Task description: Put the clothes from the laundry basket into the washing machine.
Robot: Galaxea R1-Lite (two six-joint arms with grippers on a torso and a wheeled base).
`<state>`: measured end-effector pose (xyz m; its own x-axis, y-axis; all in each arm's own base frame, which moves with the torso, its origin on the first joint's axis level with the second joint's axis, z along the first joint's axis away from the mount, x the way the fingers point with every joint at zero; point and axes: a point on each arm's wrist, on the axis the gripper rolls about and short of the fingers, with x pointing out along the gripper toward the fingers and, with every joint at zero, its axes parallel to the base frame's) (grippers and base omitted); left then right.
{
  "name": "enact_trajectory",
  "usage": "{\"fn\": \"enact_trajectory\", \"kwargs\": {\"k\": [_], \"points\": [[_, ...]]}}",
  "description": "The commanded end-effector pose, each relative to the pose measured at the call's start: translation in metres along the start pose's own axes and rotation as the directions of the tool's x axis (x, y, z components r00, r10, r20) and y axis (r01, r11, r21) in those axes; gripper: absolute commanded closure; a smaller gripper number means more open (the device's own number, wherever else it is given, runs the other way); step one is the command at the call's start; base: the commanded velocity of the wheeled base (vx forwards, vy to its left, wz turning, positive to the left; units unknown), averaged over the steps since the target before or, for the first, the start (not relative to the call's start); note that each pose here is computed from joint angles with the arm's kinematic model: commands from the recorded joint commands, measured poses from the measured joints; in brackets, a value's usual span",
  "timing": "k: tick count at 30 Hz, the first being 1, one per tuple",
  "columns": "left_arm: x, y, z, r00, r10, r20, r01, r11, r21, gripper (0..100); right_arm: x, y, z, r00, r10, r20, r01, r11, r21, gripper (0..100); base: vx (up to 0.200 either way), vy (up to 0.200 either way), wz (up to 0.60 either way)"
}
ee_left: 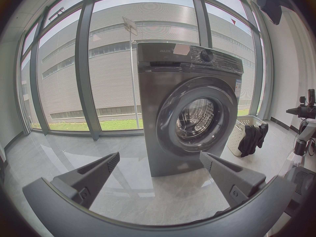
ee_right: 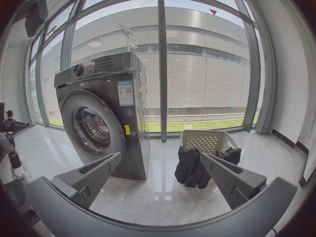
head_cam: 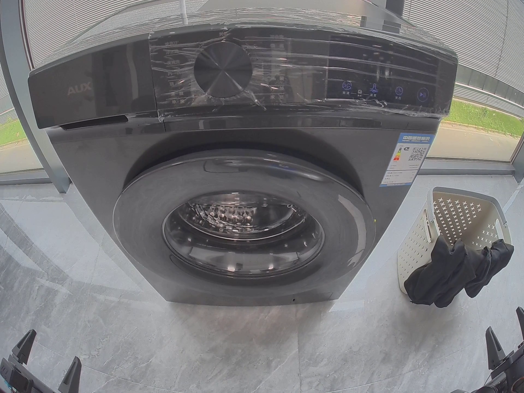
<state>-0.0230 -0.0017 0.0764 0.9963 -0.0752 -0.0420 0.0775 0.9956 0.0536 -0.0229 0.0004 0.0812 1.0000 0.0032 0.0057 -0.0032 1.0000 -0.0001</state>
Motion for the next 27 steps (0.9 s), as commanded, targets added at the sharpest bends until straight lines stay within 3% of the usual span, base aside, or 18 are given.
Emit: {"fn": "enact_trajectory", "kwargs": {"k": [1,17,27], "points": [[0.0002,-0.0003,-0.0053,1.0,0.0,-0.001,0.0,1.0,0.0,0,0.0,0.0,-0.0052,1.0,0.0,-0.001,0.0,1.0,0.0,0,0.0,0.0,0.0],[0.0002,-0.0003,-0.0053,1.0,0.0,-0.001,0.0,1.0,-0.002,0,0.0,0.0,-0.0052,1.0,0.0,-0.001,0.0,1.0,0.0,0,0.0,0.0,0.0],[0.0002,-0.0003,-0.0053,1.0,-0.001,-0.001,0.001,1.0,0.003,0,0.0,0.0,-0.0052,1.0,0.0,-0.001,0.0,1.0,0.0,0,0.0,0.18,0.0]]}}
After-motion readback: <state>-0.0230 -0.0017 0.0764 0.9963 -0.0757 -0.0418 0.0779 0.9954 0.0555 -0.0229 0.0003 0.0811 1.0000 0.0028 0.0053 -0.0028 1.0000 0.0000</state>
